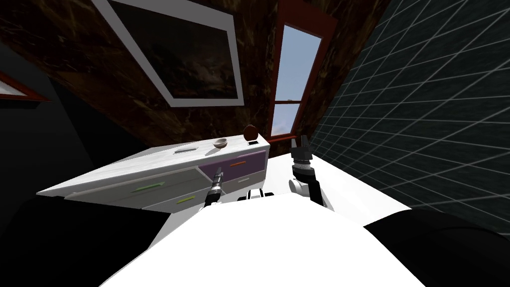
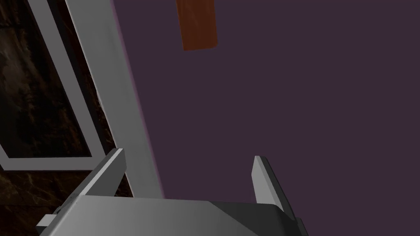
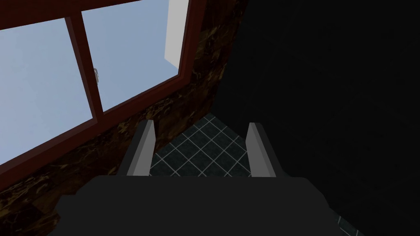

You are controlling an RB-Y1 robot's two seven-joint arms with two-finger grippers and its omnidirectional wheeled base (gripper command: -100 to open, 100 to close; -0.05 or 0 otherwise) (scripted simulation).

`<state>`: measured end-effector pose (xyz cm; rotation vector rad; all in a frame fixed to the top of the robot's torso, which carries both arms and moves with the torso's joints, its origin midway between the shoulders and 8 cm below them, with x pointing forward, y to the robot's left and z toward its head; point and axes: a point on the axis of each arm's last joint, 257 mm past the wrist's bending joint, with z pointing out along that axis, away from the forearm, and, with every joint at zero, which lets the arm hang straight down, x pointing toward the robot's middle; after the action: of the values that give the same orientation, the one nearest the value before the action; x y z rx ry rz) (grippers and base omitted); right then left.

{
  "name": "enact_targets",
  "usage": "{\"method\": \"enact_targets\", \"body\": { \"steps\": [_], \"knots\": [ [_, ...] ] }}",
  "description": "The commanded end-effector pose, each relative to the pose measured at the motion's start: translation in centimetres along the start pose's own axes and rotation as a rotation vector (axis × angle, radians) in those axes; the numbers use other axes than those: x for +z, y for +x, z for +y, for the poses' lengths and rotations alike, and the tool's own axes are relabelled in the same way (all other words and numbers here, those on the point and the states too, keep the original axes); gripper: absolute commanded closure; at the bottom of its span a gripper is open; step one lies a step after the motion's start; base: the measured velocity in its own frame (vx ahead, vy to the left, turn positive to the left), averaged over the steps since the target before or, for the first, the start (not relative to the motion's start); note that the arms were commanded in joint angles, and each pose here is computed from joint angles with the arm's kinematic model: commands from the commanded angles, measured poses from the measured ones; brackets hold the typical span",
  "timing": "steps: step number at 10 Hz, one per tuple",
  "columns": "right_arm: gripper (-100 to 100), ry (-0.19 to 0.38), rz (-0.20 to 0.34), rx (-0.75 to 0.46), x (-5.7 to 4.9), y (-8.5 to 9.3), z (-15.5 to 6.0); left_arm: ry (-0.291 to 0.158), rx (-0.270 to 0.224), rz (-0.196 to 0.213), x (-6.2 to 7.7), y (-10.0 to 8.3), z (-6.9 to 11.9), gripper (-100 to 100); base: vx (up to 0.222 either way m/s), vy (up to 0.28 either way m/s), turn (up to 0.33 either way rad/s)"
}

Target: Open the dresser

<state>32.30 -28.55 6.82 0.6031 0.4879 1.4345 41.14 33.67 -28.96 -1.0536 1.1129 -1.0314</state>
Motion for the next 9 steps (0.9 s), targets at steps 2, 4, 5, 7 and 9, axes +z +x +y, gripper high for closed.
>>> {"method": "enact_targets", "body": {
  "steps": [2,4,5,7,9],
  "knots": [
    [0,0.000,0.000,0.000,0.0,0.0,0.0,-0.033,-0.089,-0.031,-0.5,1.9,1.9,-100,0.055,-0.156,-0.027],
    [0,0.000,0.000,0.000,0.0,0.0,0.0,-0.045,-0.151,-0.054,-0.7,3.6,2.4,-100,0.043,-0.131,-0.016],
    [0,0.000,0.000,0.000,0.0,0.0,0.0,-0.048,-0.170,-0.061,-0.7,4.1,2.5,-100,0.025,-0.082,-0.007],
    [0,0.000,0.000,0.000,0.0,0.0,0.0,-0.045,-0.155,-0.057,-0.1,3.7,1.9,-100,0.036,-0.021,-0.003],
    [0,0.000,0.000,0.000,0.0,0.0,0.0,-0.043,-0.155,-0.057,0.0,3.8,1.8,-100,0.067,-0.001,-0.004]
  ]
}}
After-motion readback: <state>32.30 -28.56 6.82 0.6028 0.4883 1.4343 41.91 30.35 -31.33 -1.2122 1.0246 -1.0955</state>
